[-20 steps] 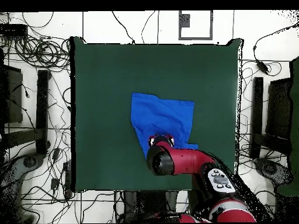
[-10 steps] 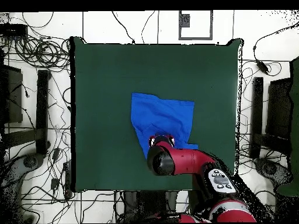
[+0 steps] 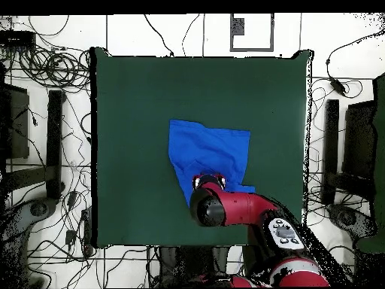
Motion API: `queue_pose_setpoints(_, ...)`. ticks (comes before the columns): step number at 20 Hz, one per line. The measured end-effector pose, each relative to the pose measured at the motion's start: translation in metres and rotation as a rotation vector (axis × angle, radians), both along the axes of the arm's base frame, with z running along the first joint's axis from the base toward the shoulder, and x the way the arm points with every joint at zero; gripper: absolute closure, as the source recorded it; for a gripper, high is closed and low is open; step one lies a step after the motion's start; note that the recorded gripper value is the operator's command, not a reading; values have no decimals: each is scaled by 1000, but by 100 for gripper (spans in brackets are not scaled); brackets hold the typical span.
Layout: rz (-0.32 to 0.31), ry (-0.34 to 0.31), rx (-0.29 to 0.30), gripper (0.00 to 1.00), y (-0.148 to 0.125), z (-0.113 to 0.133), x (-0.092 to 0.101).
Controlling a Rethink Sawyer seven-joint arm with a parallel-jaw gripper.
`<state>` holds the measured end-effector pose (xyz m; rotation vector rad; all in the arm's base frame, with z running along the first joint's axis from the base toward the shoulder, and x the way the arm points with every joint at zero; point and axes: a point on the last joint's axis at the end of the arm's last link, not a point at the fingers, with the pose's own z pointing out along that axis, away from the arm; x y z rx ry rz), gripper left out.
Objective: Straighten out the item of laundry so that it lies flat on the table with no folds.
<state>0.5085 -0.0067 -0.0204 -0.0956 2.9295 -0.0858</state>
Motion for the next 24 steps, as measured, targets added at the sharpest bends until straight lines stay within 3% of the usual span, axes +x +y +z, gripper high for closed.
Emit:
queue_pose_setpoints(6, 1, -13, 0, 0, 0, -2, 1)
queue_pose_setpoints(14, 14, -16, 14, 0, 9, -22, -7)
queue_pose_setpoints(23, 26, -39, 2, 0, 10, -23, -8)
queue_pose_setpoints(24, 26, -41, 2, 100, 10, -23, -8)
